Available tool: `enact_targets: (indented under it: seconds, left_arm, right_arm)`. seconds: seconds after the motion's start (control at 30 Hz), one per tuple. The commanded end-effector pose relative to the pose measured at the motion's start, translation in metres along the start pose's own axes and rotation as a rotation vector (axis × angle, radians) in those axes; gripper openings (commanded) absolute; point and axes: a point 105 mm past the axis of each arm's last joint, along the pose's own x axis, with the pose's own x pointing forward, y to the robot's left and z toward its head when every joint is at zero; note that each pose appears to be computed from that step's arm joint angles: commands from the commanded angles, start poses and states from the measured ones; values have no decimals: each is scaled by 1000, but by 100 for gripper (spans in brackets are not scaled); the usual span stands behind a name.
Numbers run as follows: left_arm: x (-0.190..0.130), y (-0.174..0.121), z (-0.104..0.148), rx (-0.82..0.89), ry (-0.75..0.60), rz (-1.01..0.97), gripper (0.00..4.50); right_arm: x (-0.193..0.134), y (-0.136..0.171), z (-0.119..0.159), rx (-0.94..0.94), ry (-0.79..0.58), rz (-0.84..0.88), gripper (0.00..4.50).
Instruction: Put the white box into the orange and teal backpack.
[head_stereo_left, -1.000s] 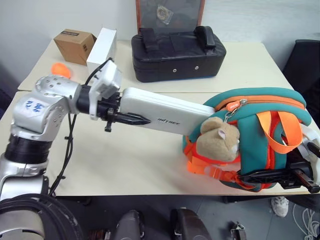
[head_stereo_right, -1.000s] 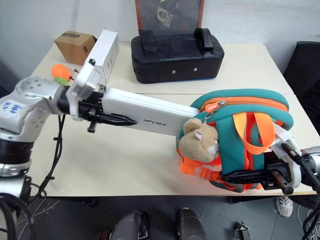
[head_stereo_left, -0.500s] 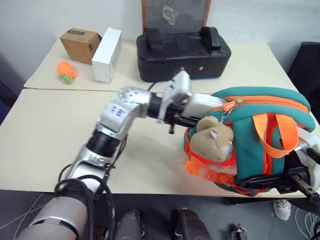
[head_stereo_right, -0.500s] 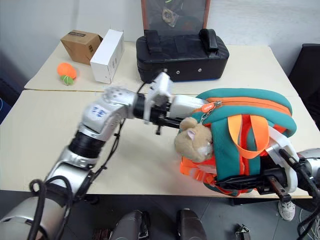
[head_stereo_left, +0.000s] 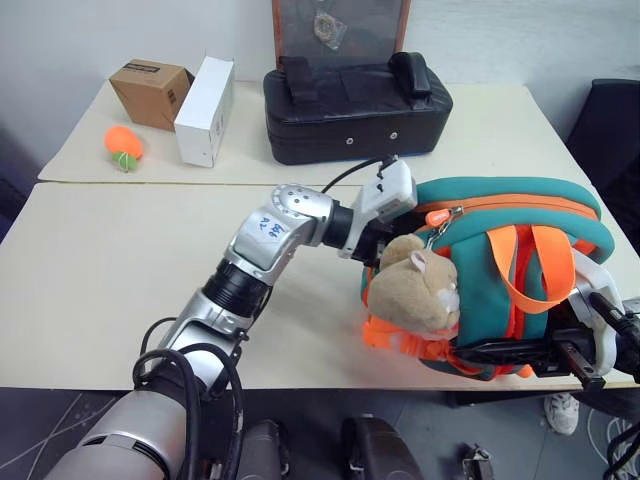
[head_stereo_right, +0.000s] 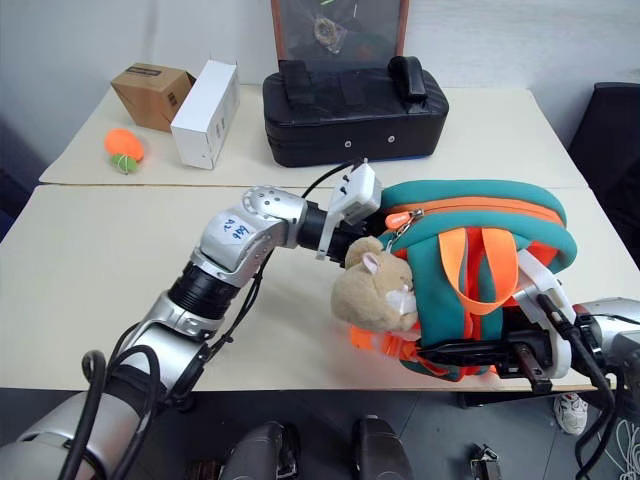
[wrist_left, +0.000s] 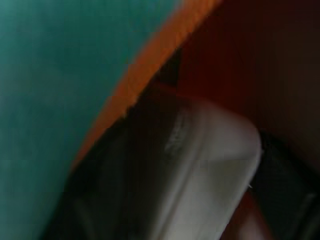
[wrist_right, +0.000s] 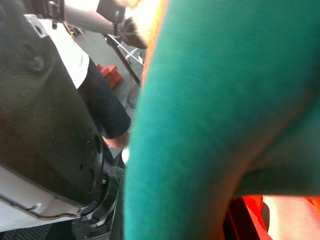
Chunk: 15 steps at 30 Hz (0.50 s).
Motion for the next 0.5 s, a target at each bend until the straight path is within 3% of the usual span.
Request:
enact_targets:
  seconds: [0.03, 0.2, 0.33, 0.5]
  left_arm:
    - [-29, -2, 34, 89, -91, 38, 448]
    - [-81, -18, 69, 96, -179, 28, 448]
    - [-112, -27, 78, 116, -155, 70, 448]
    - [-118, -45, 99, 51, -226, 42, 448]
  right_arm:
    - [1, -3, 1, -11, -13, -10, 0]
    - [3, -12, -6, -2, -14, -42, 0]
    - [5, -16, -7, -2, -11, -48, 0]
    - [5, -19, -8, 0, -8, -55, 0]
